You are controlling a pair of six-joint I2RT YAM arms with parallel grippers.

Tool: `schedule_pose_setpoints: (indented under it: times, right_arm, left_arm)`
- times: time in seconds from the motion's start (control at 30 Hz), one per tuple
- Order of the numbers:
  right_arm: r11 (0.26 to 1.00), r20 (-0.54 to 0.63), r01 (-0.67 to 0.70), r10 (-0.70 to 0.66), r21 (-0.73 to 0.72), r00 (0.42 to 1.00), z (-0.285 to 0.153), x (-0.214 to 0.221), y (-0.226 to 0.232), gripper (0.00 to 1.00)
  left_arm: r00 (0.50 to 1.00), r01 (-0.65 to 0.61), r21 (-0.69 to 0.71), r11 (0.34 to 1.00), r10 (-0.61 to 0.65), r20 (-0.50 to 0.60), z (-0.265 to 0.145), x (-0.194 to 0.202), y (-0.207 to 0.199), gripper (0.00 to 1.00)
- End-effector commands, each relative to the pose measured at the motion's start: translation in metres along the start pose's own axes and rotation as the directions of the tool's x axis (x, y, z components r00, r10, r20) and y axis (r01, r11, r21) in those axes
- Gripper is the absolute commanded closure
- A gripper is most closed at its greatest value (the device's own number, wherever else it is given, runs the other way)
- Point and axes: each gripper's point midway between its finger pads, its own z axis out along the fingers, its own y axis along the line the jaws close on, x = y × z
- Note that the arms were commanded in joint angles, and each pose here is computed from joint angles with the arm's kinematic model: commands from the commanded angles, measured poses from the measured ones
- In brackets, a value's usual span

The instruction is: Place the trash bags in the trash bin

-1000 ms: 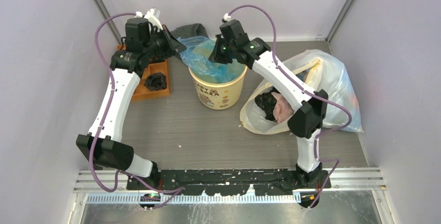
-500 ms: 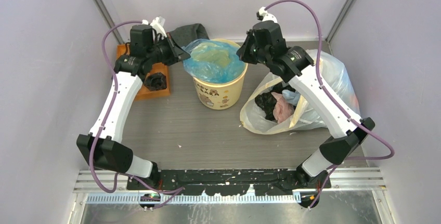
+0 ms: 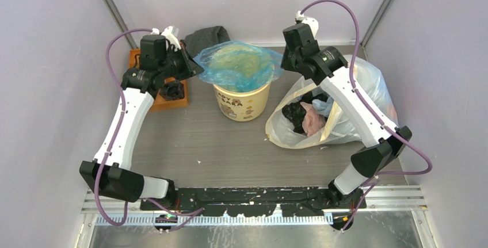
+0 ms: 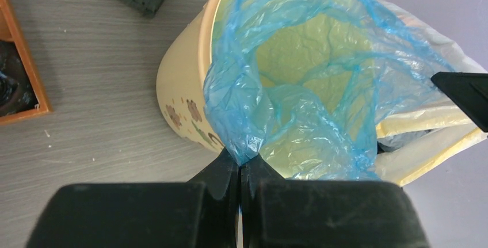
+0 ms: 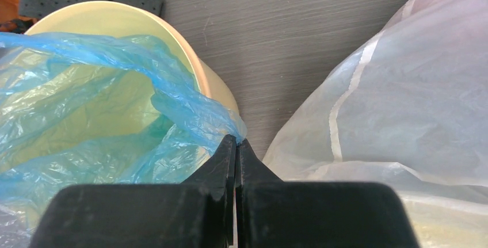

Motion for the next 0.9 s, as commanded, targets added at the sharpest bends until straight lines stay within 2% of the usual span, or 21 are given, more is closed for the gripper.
schedule_pose_setpoints:
  times: [0.0, 0.23, 0.4, 0.87]
  right_arm:
    - [1.000, 0.029, -0.003, 0.002, 0.004, 1.000, -0.012, -0.006, -0.007, 0.99]
    - [0.998, 0.037, 0.017, -0.019, 0.053, 0.999, -0.021, -0.008, -0.020, 0.99]
    - [0.994, 0.009, 0.050, -0.051, 0.096, 0.999, -0.012, 0.006, -0.031, 0.99]
    - [0.985, 0.006, 0.036, -0.037, 0.167, 0.999, 0.012, 0.020, -0.053, 0.99]
  left_arm:
    - [0.999, -0.032, -0.010, 0.999, 0.032, 0.007, -0.009, 0.006, 0.003, 0.99]
    - [1.000, -0.031, -0.010, 0.999, 0.031, -0.004, -0.010, 0.021, 0.009, 0.99]
    - [1.000, -0.011, -0.049, 0.999, 0.011, -0.011, 0.002, 0.036, 0.028, 0.99]
    - [0.996, 0.044, -0.022, 0.999, -0.042, 0.073, 0.022, 0.039, 0.038, 1.00]
